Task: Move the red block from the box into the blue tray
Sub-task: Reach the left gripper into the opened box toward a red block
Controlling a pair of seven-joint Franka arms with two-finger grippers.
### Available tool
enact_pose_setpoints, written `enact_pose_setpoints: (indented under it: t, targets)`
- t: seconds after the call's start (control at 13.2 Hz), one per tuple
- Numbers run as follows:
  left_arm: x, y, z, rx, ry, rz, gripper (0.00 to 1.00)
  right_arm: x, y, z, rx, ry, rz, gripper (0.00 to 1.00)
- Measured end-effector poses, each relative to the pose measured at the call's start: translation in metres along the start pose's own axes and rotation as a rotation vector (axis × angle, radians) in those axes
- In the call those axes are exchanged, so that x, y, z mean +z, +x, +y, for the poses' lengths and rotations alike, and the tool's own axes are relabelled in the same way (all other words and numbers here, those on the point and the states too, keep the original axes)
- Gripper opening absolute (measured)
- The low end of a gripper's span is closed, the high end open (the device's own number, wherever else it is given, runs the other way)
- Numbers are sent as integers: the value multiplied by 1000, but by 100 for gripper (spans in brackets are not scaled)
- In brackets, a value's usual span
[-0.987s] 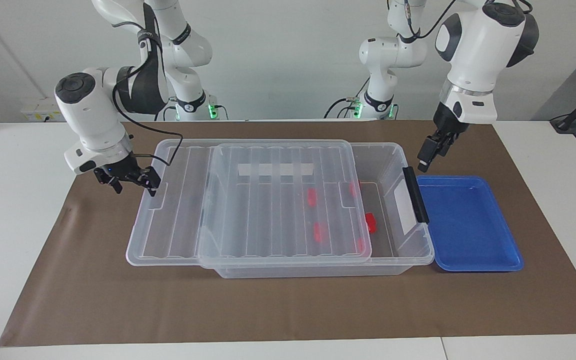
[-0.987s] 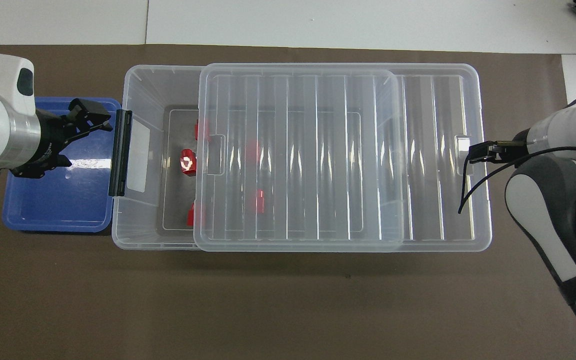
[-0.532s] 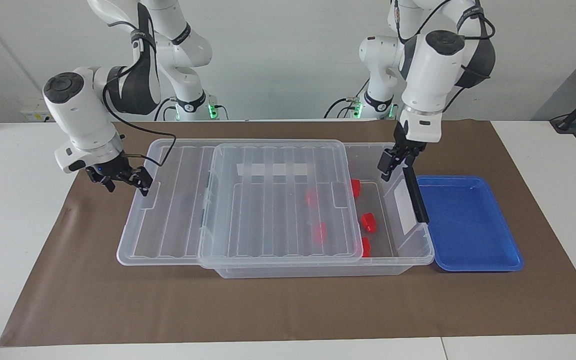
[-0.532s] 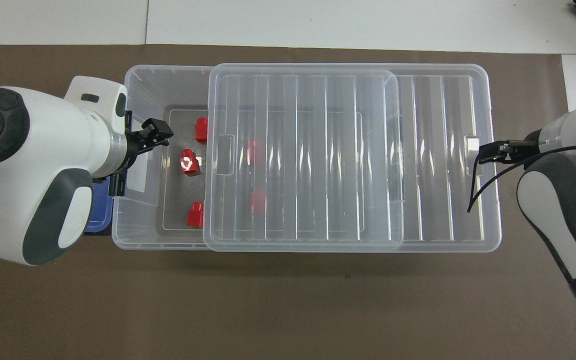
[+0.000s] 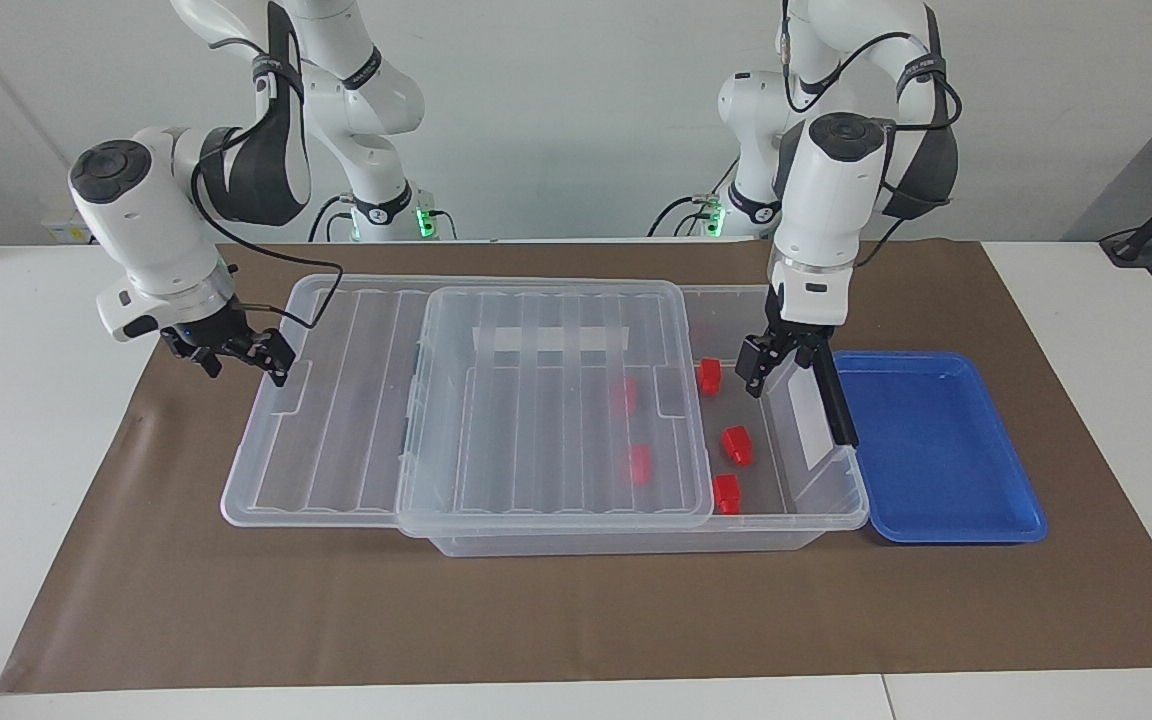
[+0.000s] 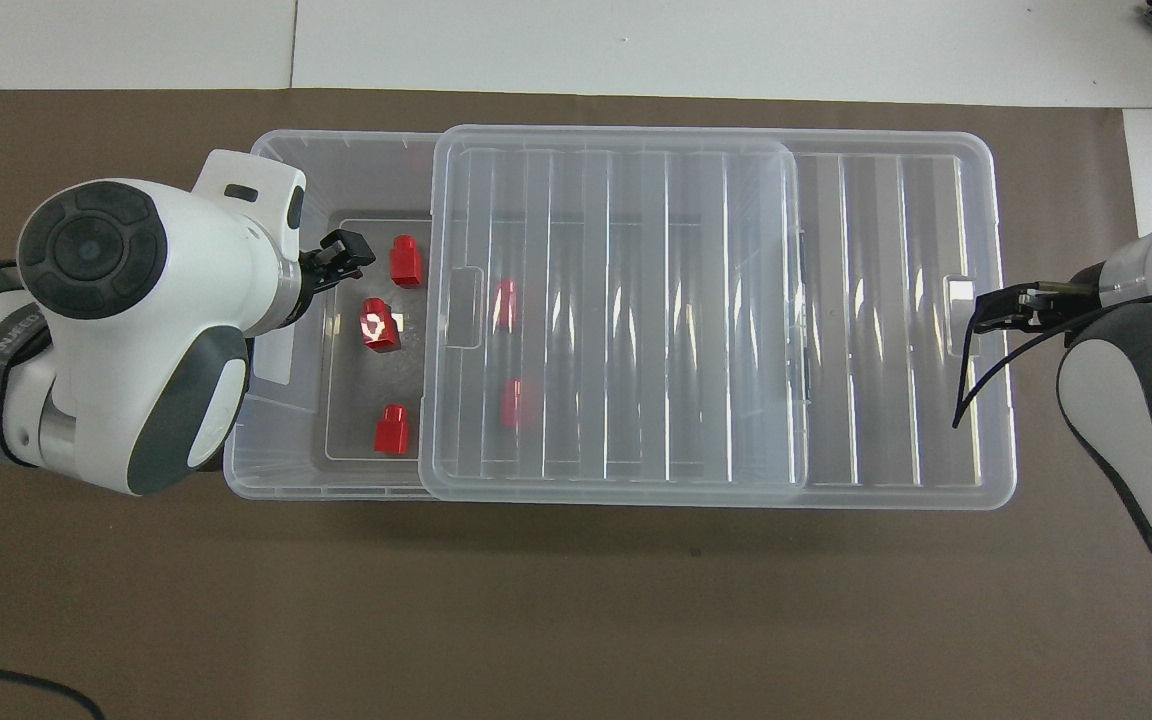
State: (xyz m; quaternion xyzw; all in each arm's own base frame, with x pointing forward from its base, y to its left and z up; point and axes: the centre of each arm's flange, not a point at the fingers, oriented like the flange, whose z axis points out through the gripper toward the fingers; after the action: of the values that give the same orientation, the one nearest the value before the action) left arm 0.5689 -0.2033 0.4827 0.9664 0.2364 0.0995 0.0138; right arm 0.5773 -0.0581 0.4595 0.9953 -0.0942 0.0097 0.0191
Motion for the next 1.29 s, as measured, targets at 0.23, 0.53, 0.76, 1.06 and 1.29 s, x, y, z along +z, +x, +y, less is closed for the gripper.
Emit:
enact_pose_setpoints:
  t: [0.23, 0.53, 0.76, 1.06, 1.29]
  targets:
    - [15, 0, 3, 14, 4, 13, 100, 0, 0, 4, 8, 0, 0, 100]
    - [45, -6, 4, 42, 17, 19, 100, 0, 0, 5, 4, -8, 0, 100]
    - [58, -11, 8, 74, 33, 30, 100, 0, 1, 7, -5, -29, 3, 100]
    - [95, -36, 31, 189, 76, 50, 100, -2, 1, 7, -6, -31, 7, 100]
    - [122, -40, 35, 225, 92, 54, 100, -3, 2, 8, -17, -56, 11, 100]
